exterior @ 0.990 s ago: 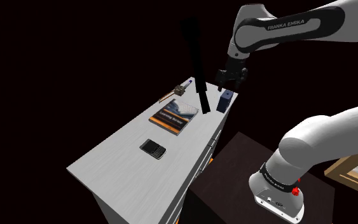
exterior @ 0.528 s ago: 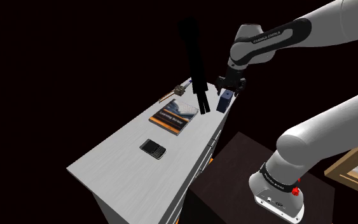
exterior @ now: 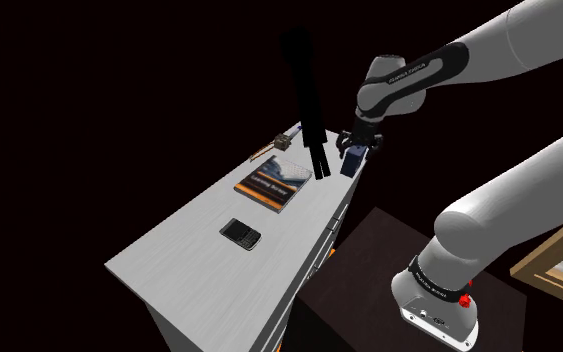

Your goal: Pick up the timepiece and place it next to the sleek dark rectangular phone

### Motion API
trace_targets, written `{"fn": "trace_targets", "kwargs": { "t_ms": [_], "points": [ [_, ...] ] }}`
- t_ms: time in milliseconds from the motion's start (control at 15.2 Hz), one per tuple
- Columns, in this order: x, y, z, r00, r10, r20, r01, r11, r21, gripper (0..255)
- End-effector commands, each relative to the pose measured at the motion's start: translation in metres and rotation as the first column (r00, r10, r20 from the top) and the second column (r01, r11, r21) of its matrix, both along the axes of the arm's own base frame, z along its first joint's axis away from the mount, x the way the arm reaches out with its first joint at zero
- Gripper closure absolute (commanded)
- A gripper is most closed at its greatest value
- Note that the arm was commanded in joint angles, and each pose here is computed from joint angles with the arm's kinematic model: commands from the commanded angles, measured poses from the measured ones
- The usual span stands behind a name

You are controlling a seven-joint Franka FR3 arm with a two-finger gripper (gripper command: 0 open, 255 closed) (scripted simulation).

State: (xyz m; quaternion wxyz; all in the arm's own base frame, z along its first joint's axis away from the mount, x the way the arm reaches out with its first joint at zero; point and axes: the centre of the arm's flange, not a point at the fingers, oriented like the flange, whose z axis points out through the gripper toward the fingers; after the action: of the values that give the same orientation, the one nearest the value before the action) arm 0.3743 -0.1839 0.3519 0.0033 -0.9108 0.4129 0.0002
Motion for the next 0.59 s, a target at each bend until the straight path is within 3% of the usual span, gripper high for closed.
{"fn": "trace_targets", "kwargs": {
  "t_ms": [0,462,528],
  "points": [
    [0.0002,0.0007,-0.0068,1.000,0.000,0.001,0.000,1.000,0.000,0],
    [0.0002,0.0007,-0.0068,1.000,0.000,0.001,0.000,1.000,0.000,0],
    [0.0002,0.0007,-0.0068,1.000,0.000,0.001,0.000,1.000,0.000,255]
  ]
}}
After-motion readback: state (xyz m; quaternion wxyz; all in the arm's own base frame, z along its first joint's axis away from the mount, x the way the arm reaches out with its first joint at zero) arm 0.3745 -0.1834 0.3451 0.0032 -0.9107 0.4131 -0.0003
